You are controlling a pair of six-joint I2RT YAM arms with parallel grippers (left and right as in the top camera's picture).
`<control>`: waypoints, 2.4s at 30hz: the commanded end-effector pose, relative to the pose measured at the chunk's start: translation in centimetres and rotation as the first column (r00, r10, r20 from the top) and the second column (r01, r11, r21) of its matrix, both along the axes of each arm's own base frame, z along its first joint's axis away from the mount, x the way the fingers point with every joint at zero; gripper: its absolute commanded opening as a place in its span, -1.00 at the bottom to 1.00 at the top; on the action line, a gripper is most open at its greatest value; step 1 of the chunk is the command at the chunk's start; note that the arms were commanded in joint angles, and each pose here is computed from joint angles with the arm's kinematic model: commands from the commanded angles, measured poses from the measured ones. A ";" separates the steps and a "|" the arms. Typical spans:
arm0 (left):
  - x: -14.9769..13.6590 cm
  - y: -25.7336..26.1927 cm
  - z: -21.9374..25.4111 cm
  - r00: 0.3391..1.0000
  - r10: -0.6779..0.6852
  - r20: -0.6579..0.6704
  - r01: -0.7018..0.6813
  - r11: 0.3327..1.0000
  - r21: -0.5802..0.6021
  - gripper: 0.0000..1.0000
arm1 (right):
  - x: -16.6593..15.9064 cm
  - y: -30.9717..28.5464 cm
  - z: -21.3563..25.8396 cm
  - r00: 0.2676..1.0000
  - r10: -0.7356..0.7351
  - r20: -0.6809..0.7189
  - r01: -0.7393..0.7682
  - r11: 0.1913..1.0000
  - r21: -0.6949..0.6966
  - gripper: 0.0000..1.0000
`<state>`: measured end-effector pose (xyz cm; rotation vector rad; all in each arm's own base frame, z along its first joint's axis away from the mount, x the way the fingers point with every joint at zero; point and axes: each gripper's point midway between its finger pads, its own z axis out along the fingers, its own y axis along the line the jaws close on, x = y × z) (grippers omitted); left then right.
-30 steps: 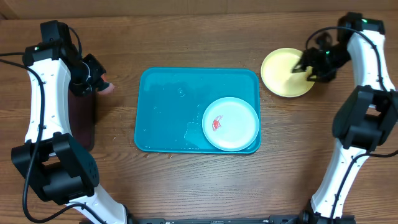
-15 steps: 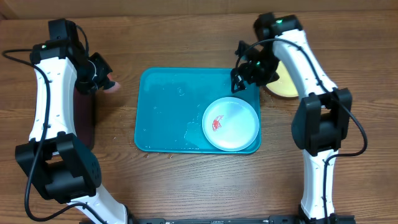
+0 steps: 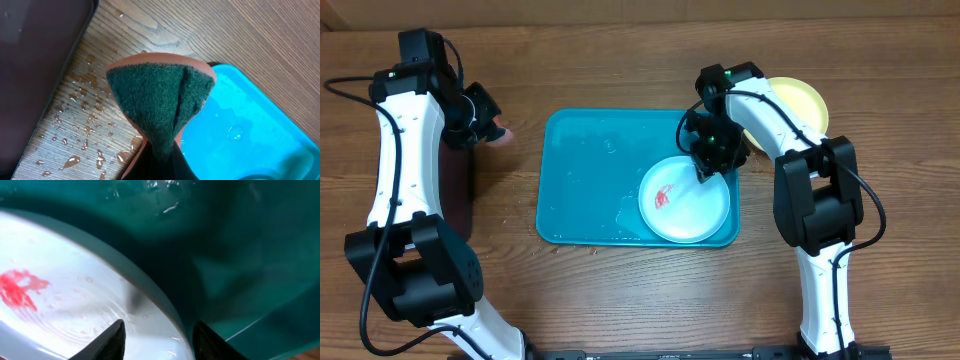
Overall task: Clean dirty plates on tray and stack at the side
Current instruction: 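Move the right gripper to the light-blue plate's rim and grasp it, then drag the light-blue plate left across the teal tray with the right gripper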
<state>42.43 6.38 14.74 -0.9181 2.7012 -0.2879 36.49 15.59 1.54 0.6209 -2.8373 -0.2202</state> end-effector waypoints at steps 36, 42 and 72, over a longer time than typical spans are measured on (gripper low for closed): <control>0.4 -0.4 1.1 0.999 -0.033 0.037 0.033 0.999 0.005 -0.92 | -1.4 14.1 6.5 0.952 -0.246 -0.180 0.303 0.831 0.466 0.98; 0.4 -0.5 1.1 0.999 -0.034 0.036 0.033 0.999 0.004 -0.91 | -0.3 14.1 6.3 0.955 -0.281 -0.091 0.293 0.856 0.425 -0.07; 0.2 -0.5 1.1 0.998 -0.058 0.033 0.058 0.998 0.012 -0.91 | -3.0 26.2 2.5 0.845 0.150 0.513 -0.275 0.945 0.176 0.25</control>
